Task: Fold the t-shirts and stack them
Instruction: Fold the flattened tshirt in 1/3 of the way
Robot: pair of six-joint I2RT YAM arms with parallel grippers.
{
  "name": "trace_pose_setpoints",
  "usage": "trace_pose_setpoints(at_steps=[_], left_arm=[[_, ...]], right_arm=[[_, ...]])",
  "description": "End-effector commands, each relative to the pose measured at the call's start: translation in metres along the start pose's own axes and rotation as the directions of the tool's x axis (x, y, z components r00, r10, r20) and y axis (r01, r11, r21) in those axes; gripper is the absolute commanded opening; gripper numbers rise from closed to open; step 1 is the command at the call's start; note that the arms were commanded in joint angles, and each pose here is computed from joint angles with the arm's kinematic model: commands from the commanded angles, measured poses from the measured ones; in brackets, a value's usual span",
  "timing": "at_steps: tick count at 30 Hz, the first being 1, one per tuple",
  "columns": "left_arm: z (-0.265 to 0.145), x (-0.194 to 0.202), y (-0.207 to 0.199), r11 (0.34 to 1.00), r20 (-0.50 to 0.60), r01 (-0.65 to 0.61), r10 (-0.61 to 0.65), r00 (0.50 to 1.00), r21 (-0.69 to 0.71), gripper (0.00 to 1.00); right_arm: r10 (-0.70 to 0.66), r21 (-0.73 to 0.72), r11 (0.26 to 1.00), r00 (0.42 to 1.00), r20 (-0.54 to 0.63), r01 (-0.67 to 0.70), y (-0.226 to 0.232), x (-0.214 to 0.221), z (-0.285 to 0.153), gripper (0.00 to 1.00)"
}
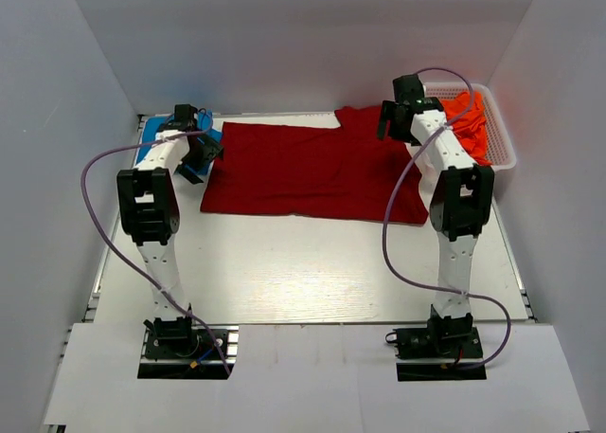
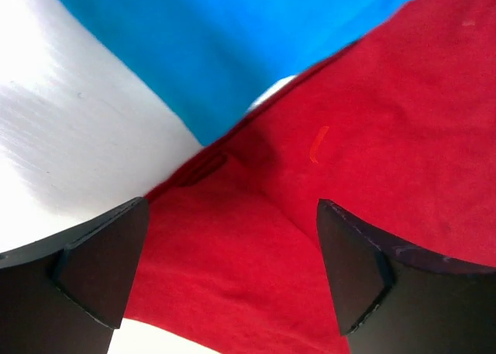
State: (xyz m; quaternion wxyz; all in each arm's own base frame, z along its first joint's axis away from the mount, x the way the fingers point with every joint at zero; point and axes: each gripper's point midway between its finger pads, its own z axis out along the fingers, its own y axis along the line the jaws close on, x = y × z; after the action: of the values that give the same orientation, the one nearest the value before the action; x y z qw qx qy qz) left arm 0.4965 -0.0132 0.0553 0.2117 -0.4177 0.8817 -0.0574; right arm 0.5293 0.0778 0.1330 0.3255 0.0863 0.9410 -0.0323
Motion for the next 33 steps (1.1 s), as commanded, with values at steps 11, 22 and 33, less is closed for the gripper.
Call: trace_pose_setpoints(at_steps=[11, 22, 33], left_arm=[[-0.073, 0.042, -0.058, 0.898, 0.037, -0.259, 0.263, 0.964, 0.355, 0.99], [0.002, 0.096, 0.021, 0.956, -0.155, -0.280, 0.291, 0.944, 0.087, 0.99], [-0.026, 0.168, 0.142, 0.938, -0.345, -0.323, 0.265, 0.900, -0.123, 0.99]], right_arm=[[-0.022, -0.345, 0.939, 0.998, -0.058, 0.000, 0.033, 0.080, -0.062, 0.90], [0.045, -0.127, 0.988, 0.948, -0.315, -0.089, -0.018, 0.183, -0.005, 0.90], [0.134, -0.066, 0.977, 0.830, -0.542, -0.201, -0.061, 0.317, -0.059, 0.90]])
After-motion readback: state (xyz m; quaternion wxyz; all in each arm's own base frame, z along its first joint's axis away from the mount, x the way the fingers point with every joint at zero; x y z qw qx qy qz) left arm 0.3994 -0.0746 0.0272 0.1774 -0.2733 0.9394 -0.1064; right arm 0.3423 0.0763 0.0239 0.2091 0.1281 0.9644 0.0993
